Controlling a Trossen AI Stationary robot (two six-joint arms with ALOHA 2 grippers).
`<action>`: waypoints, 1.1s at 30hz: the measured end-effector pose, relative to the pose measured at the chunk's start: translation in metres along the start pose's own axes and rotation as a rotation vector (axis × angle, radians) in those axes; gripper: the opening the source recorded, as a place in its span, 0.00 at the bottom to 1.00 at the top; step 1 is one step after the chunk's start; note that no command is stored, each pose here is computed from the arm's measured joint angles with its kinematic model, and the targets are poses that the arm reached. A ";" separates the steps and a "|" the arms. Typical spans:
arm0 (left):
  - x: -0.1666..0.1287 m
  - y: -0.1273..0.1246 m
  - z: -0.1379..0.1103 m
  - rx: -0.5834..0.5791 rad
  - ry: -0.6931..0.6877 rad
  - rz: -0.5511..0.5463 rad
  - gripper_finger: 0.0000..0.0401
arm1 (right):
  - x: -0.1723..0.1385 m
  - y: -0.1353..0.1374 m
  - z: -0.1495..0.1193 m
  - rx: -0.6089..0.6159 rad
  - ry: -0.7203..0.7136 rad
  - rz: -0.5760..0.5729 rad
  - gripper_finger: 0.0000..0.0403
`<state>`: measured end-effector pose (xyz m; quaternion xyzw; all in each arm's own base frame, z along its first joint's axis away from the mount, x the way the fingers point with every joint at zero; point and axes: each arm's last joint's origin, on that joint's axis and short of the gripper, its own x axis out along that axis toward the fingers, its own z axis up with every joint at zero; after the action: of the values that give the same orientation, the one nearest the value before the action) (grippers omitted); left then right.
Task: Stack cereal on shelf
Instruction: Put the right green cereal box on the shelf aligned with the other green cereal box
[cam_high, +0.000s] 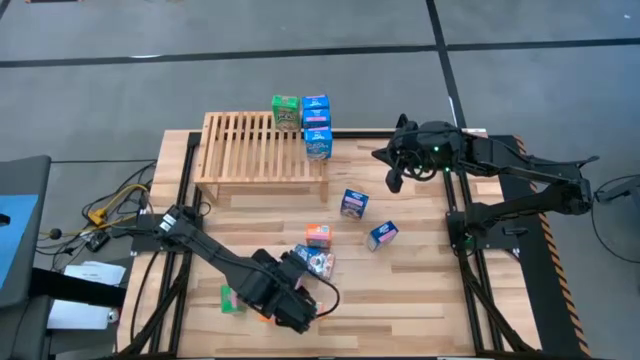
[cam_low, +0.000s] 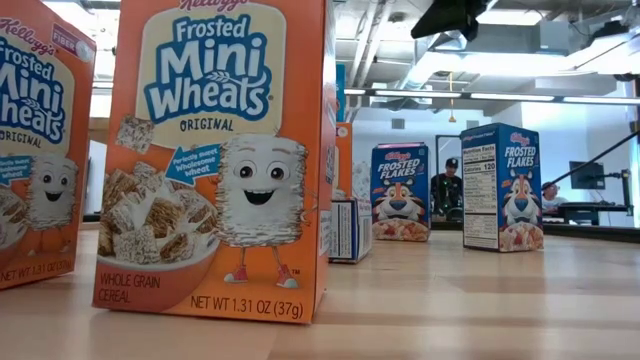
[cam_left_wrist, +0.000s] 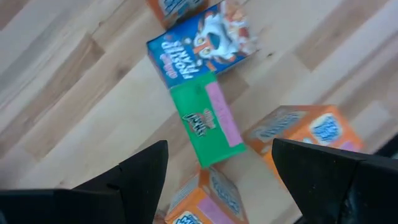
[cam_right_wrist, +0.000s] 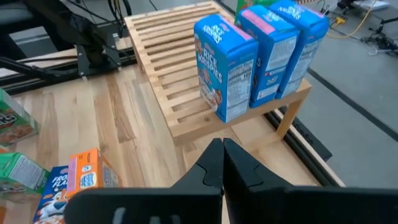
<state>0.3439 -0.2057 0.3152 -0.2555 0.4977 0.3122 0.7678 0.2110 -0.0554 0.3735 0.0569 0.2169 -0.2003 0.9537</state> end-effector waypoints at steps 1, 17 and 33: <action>0.006 0.000 -0.002 -0.008 0.003 0.006 0.69 | 0.000 0.000 -0.001 0.003 0.007 -0.001 0.04; 0.054 -0.004 -0.016 -0.057 0.008 0.007 0.68 | 0.000 0.000 -0.003 0.025 0.033 -0.002 0.04; 0.069 0.003 0.001 0.057 0.066 0.024 0.34 | 0.000 0.000 -0.003 0.024 0.030 -0.002 0.04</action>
<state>0.3636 -0.1876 0.2520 -0.2378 0.5344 0.2983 0.7543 0.2098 -0.0549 0.3709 0.0712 0.2289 -0.2028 0.9494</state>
